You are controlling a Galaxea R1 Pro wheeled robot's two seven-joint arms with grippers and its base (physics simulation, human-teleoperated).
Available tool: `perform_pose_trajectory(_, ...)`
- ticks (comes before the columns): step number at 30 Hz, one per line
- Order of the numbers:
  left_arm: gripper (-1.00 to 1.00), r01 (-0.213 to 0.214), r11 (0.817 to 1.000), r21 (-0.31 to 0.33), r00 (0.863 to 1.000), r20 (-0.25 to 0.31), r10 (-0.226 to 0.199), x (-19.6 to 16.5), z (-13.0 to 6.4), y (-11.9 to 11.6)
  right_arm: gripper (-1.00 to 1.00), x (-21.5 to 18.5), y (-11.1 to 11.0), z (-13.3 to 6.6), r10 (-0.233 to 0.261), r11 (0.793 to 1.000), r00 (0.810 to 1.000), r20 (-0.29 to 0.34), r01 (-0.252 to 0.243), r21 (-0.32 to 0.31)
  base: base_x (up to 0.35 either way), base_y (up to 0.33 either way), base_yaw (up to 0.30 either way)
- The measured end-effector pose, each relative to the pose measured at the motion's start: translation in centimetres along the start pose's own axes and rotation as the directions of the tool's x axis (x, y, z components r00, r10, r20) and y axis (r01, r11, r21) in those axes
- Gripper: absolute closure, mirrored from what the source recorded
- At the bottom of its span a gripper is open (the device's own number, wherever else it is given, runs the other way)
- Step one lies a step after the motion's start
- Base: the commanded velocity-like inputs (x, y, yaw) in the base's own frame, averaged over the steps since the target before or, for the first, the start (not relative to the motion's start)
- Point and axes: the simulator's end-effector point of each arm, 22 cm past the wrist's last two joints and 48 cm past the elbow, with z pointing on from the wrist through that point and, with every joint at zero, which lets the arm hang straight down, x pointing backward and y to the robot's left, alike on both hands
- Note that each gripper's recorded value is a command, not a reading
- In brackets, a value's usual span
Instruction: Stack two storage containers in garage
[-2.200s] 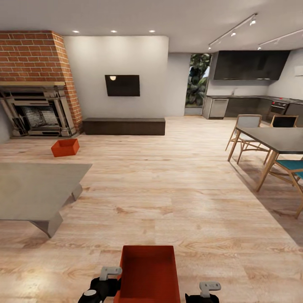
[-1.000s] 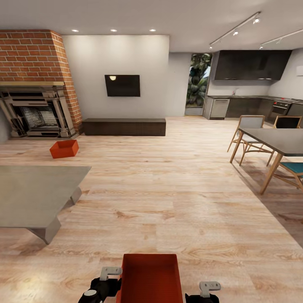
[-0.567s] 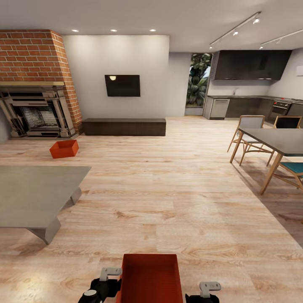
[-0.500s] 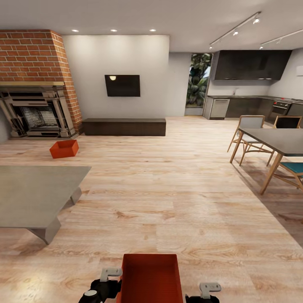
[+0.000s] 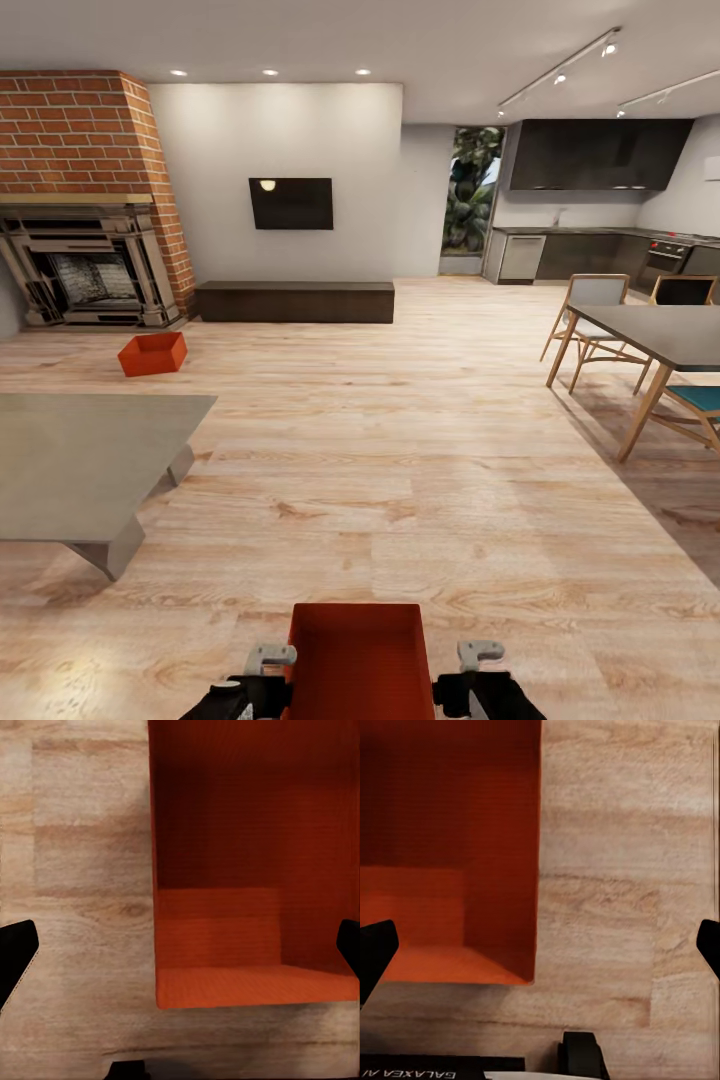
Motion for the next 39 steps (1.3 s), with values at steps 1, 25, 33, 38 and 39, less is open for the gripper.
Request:
perform_pose_trajectory(1, -1.0, 0.001, 1.0, 0.0, 1.0, 0.009, -0.001, -0.5, 0.0, 0.0, -1.0, -0.7, 0.2, -0.1, -0.001, 1.0, 1.0, 0.005, 0.001, 0.016, 0.0, 0.0, 0.0)
perform_pose_trajectory(25, -1.0, 0.018, 1.0, 0.006, 0.993, 0.115, -0.018, -4.0, -0.1, -0.3, -1.0, -0.6, 1.0, 0.2, -0.033, 0.997, 0.999, -0.015, 0.034, 0.062, 0.0, 0.0, 0.0)
perform_pose_trajectory(33, -1.0, 0.018, 1.0, 0.017, 0.993, 0.116, -0.02, -3.9, -0.1, -0.5, -1.0, -0.6, 1.1, 0.2, -0.038, 0.997, 0.999, -0.013, 0.039, 0.06, 0.0, 0.0, 0.0)
perform_pose_trajectory(38, -1.0, 0.018, 1.0, 0.02, 0.993, 0.118, -0.02, -3.9, -0.1, -0.5, -1.0, -0.6, 1.0, 0.2, -0.039, 0.997, 0.999, -0.014, 0.04, 0.061, 0.0, 0.0, 0.0)
perform_pose_trajectory(39, -1.0, 0.018, 1.0, 0.02, 0.993, 0.118, -0.02, -3.9, -0.1, -0.5, -1.0, -0.6, 1.0, 0.2, -0.039, 0.997, 0.999, -0.015, 0.04, 0.062, 0.0, 0.0, 0.0)
